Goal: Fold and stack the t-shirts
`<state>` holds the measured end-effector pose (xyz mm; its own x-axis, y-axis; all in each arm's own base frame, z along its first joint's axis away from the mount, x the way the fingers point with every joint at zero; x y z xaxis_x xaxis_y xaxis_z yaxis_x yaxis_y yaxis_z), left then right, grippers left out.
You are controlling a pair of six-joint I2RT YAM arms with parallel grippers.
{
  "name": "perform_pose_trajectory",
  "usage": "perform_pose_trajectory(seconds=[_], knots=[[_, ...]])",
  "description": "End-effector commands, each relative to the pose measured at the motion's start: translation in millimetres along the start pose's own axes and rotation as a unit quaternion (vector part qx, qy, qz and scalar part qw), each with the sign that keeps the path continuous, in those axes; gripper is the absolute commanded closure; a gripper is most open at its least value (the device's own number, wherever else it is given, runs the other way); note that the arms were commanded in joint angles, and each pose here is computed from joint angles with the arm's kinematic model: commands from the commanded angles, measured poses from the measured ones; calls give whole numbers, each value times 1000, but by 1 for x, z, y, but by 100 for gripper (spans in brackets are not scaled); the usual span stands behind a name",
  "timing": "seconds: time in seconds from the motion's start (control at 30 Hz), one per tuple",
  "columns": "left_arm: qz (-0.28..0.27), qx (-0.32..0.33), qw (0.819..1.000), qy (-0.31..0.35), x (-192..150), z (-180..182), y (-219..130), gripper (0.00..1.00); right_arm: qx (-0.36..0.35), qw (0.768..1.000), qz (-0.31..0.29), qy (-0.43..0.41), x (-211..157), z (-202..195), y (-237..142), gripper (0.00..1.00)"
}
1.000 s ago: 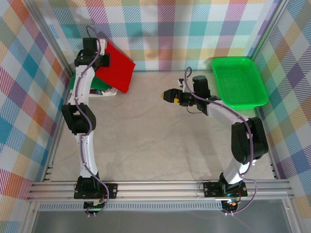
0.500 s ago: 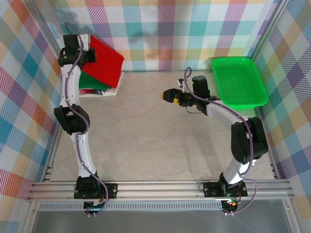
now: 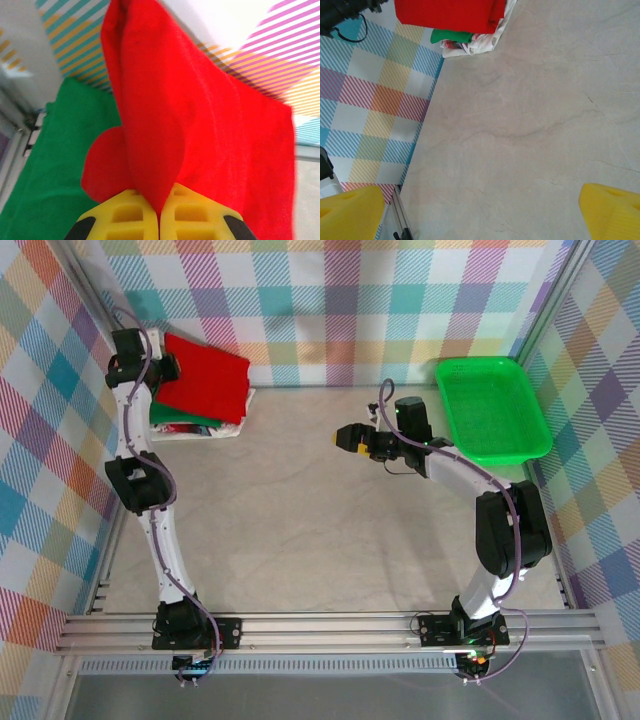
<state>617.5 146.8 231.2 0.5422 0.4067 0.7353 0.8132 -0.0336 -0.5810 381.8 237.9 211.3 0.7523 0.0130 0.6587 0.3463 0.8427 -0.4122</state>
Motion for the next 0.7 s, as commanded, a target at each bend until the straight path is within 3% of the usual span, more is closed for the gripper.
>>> perform_pose_trajectory(seconds=[0.0, 0.27, 0.3, 0.33, 0.4, 0.47, 0.67], knots=[[-29, 46, 998, 30, 14, 23, -4, 100, 5, 1000, -16, -26, 16, 15, -7, 0], [-30, 105, 992, 70, 7, 50, 14, 97, 11, 1000, -18, -21, 17, 19, -6, 0], [-36, 112, 990, 74, 10, 52, 13, 83, 12, 999, -19, -23, 18, 20, -6, 0], [-45, 123, 989, 72, 14, 53, 11, 63, 11, 999, -20, -25, 19, 21, -6, 0], [-61, 136, 987, 67, 25, 52, -2, 38, 12, 999, -21, -28, 19, 23, -5, 0], [-81, 142, 985, 53, 38, 46, -17, 2, 14, 999, -22, -30, 21, 24, -4, 0], [-142, 185, 972, -22, 75, 35, -88, 0, 4, 999, -30, -45, 24, 22, -3, 0]])
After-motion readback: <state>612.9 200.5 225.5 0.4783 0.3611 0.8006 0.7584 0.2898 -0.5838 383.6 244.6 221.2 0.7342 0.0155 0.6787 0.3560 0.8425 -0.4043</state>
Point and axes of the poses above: each hand's point on the last joint's axis, 136 mm out from that joint toward the fingers, its own y axis out along the fingers, its own z axis along the line the jaws close on, x = y × z, the point moved 4 cm from there along -y, back along the fingers, and after that the axes turned 13 degrees about -y, right-handed, at the moved point
